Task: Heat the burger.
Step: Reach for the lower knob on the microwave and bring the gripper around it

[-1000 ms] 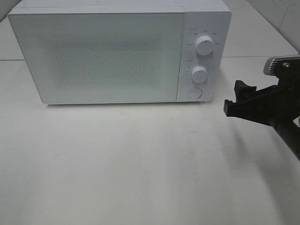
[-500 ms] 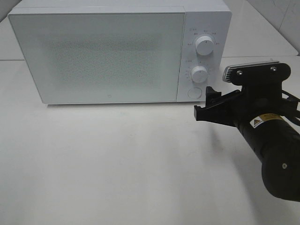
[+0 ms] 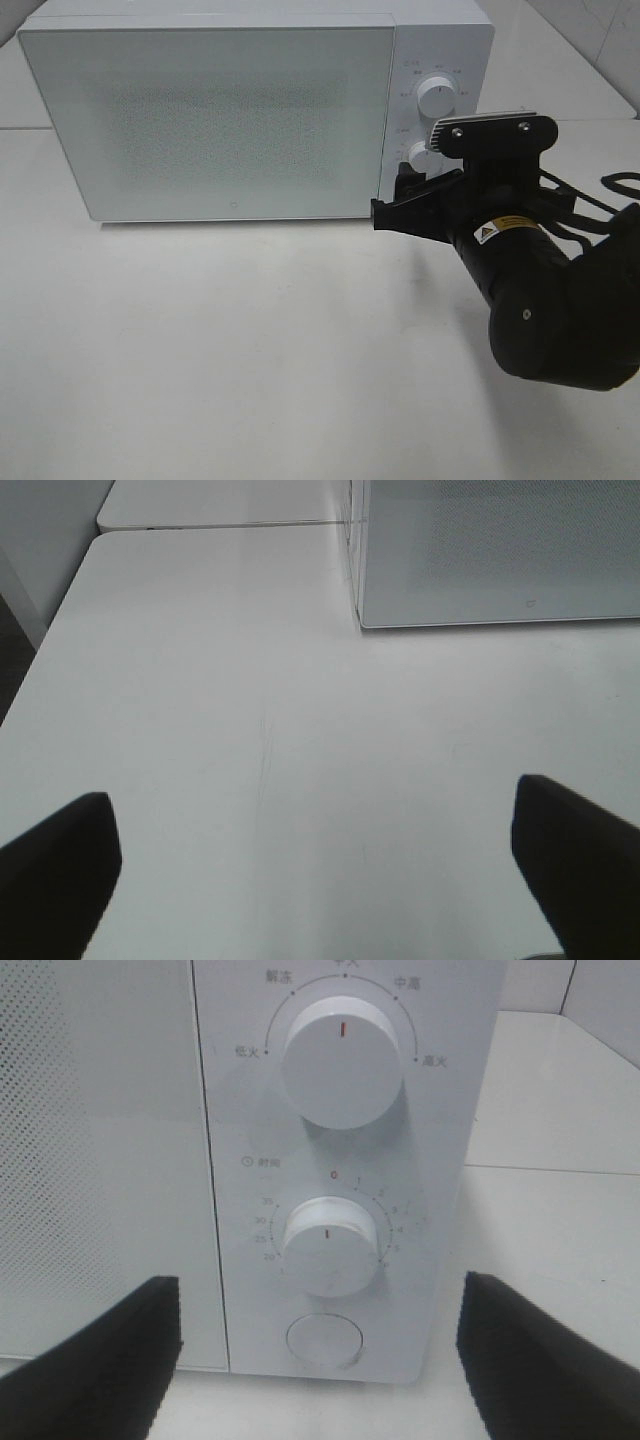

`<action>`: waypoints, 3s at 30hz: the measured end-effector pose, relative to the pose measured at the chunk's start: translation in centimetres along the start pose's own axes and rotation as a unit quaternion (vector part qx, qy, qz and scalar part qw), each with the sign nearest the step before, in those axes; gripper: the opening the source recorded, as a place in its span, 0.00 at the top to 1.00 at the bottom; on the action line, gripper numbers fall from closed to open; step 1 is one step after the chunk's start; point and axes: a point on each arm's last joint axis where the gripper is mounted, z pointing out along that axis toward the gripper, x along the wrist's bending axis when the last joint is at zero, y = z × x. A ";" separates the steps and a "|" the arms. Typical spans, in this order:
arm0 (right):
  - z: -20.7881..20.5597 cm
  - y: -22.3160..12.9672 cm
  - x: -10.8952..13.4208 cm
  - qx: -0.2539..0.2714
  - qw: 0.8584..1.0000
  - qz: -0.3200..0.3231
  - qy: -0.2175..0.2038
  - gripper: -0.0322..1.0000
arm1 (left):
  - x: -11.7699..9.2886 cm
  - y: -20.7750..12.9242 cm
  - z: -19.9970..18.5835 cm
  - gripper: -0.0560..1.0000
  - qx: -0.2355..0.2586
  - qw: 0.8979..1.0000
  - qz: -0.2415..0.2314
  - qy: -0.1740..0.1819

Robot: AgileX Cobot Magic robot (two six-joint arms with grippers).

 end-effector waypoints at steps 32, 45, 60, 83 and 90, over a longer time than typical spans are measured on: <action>7.0 -1.0 1.5 -0.006 0.996 0.050 -0.079 0.23 | 0.0 0.0 0.0 0.01 0.000 1.000 0.000 0.000; 7.3 -1.3 1.6 0.001 0.995 0.052 -0.081 0.24 | 0.0 0.0 0.0 0.01 0.000 1.000 0.000 0.000; 7.3 -1.3 1.7 0.005 0.996 0.040 -0.079 0.29 | 0.0 0.0 0.0 0.01 0.000 1.000 0.000 0.000; 7.3 -1.2 1.7 0.009 0.996 0.024 -0.080 0.29 | 0.0 0.0 0.0 0.01 0.000 1.000 0.000 0.000; 7.3 -1.1 1.7 0.008 0.997 0.022 -0.080 0.40 | 0.0 0.0 0.0 0.01 0.000 1.000 0.000 0.000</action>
